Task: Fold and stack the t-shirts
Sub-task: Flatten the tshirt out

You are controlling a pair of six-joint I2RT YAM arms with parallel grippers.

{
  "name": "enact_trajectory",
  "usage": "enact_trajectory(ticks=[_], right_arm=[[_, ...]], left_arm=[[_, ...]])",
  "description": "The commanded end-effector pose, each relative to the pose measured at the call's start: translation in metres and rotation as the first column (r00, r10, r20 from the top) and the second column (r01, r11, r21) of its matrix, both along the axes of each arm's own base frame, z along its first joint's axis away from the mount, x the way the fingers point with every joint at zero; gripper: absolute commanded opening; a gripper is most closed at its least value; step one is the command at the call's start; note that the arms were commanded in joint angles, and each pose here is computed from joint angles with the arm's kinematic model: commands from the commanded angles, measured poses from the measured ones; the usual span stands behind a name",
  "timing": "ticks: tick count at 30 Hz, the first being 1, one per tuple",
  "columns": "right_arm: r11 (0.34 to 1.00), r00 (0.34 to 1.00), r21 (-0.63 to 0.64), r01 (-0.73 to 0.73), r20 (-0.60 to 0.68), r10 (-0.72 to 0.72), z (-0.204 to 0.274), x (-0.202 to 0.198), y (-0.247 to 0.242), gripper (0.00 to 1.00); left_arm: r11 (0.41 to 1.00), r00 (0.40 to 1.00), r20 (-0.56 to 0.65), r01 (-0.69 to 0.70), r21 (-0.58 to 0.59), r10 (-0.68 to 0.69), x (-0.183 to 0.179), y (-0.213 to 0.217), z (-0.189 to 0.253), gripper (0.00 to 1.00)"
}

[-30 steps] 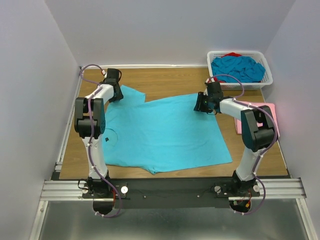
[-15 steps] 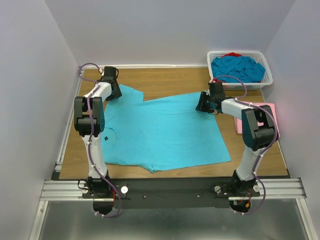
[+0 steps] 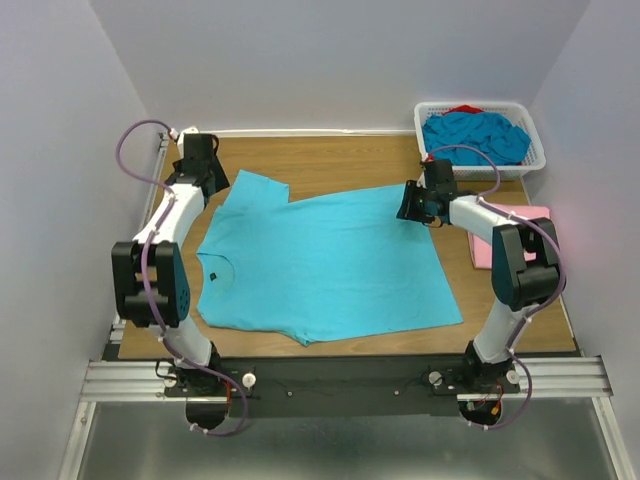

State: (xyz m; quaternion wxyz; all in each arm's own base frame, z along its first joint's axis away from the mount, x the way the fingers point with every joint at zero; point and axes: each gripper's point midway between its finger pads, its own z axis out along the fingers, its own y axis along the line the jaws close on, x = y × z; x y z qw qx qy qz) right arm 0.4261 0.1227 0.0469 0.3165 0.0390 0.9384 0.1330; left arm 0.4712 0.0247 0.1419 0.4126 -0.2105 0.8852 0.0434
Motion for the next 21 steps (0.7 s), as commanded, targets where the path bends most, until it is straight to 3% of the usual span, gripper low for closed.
enact_trajectory(ticks=[1, 7, 16, 21], right_arm=[[0.999, 0.999, 0.005, -0.034, 0.023, 0.034, 0.019, 0.002, 0.002, 0.47], [0.999, 0.999, 0.026, -0.028, -0.02, 0.028, 0.011, -0.015, 0.003, 0.46], [1.0, 0.998, 0.006, -0.031, -0.062, 0.031, 0.003, -0.039, -0.003, 0.47], [1.0, 0.984, 0.011, 0.015, -0.175, -0.013, -0.024, -0.074, -0.008, 0.47]], left_arm=[[0.998, 0.998, -0.045, -0.05, 0.04, 0.052, -0.042, 0.013, -0.021, 0.63], [1.0, 0.993, -0.119, -0.027, 0.007, 0.028, -0.097, 0.006, -0.054, 0.61], [0.999, 0.989, -0.144, -0.024, -0.032, 0.019, -0.115, -0.001, -0.075, 0.62], [0.997, 0.981, -0.196, -0.023, -0.072, 0.008, -0.128, -0.007, -0.101, 0.62]])
